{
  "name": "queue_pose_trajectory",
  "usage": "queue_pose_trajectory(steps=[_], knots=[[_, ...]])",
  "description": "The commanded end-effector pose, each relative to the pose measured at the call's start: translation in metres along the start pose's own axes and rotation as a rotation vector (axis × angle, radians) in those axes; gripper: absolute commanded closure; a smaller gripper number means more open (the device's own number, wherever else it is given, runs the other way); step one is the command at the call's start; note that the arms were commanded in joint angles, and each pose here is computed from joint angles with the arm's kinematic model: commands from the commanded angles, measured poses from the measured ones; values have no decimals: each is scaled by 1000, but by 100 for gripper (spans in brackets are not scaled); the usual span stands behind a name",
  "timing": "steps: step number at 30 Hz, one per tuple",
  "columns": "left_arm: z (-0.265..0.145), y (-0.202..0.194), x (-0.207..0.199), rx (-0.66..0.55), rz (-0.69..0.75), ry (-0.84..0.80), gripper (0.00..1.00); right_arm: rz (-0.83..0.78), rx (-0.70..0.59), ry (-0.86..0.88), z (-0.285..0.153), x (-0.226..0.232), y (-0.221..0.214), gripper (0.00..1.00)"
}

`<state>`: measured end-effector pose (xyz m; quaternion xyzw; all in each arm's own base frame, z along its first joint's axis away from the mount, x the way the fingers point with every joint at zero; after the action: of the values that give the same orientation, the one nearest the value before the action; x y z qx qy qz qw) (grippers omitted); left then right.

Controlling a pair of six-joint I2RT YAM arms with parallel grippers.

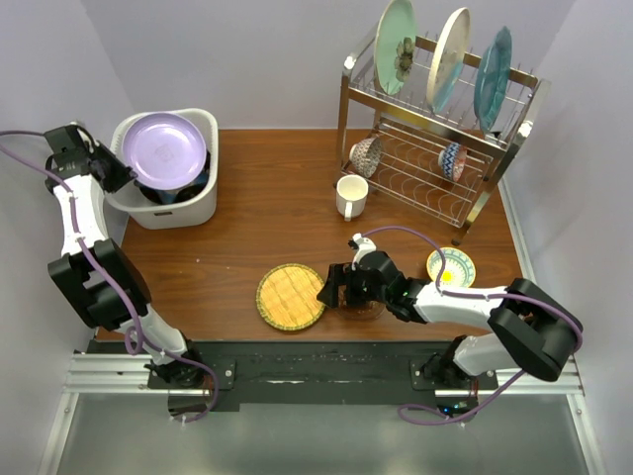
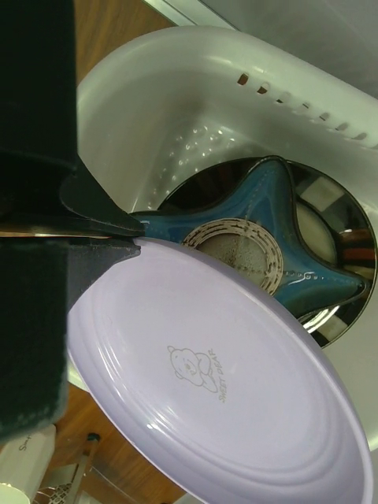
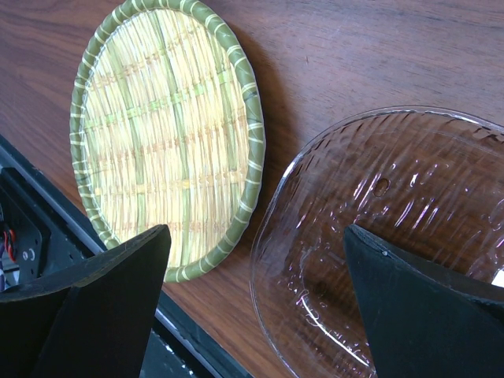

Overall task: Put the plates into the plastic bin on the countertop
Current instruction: Place the plate in the plastic bin.

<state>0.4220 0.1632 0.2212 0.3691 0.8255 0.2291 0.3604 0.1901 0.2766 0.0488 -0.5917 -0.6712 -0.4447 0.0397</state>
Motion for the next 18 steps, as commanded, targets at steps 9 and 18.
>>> queue_pose_trajectory(steps=[9, 18], knots=[[15, 9, 19, -65, 3, 67, 100, -24, 3, -16, 3, -1, 1, 5], [22, -1, 27, -60, 3, 79, 100, -22, 8, -16, 4, -1, 1, 5]])
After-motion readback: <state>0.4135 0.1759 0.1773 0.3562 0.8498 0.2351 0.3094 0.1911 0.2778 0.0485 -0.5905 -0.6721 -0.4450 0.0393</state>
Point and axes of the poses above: each gripper's point midway between its finger pads, its own z axis out along the fingers, its own x axis along the line the jaws close on, y = z × x, the point moved 1 cm from there along -z, back along the fingers, and after that the axes turned 4 degrees about z, right-handed, at the moved point
